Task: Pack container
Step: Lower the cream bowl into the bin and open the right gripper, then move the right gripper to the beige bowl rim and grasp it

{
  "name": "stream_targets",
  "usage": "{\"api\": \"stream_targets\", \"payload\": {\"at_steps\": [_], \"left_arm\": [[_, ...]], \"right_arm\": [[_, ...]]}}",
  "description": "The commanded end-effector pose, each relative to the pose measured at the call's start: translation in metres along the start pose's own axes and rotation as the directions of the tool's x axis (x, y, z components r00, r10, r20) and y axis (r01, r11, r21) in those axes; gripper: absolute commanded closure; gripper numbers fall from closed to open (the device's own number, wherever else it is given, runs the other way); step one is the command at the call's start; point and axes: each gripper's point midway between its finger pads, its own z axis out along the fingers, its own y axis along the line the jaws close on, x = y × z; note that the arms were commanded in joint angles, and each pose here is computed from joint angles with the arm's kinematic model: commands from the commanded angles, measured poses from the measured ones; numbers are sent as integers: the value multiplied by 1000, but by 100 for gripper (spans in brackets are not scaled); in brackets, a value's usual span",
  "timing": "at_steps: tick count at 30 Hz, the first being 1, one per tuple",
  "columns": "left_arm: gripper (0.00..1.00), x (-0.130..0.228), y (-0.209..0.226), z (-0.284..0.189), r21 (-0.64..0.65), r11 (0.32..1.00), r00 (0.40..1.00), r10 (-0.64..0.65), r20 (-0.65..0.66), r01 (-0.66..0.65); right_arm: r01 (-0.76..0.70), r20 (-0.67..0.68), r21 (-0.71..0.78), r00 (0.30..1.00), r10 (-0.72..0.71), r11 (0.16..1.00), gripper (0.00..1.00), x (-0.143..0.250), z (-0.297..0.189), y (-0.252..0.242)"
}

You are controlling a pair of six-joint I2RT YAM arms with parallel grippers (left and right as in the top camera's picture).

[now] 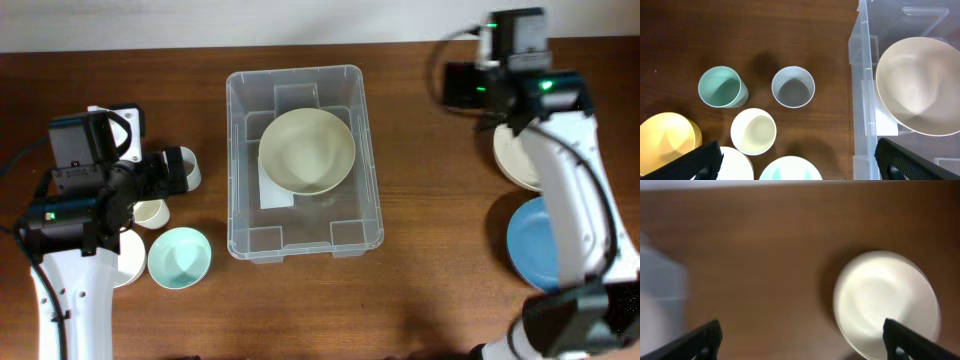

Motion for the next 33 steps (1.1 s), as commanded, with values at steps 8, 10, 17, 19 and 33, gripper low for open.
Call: {"api": "stream_targets", "payload": {"at_steps": [8, 10, 17, 19, 33], "left_arm": [[1, -8, 2, -5, -9, 1000, 1000, -8, 24, 8], [1, -8, 2, -5, -9, 1000, 1000, -8, 24, 8], [0, -8, 2, -5, -9, 1000, 1000, -8, 24, 8], [0, -8, 2, -5, -9, 1000, 1000, -8, 24, 8], [1, -9, 2, -5, -9, 1000, 1000, -8, 28, 8]], "right_arm": [[-48, -287, 164, 953, 94, 985, 1, 65, 94, -76], [-49, -305, 179, 947, 102, 983, 1, 71, 107, -81], [-37, -410, 190, 905, 113, 981, 1, 105, 150, -86], [-43, -433, 197, 893, 126, 980, 1, 114, 160, -89], [-124, -423, 249, 878, 223, 961, 6, 128, 188, -114]]}}
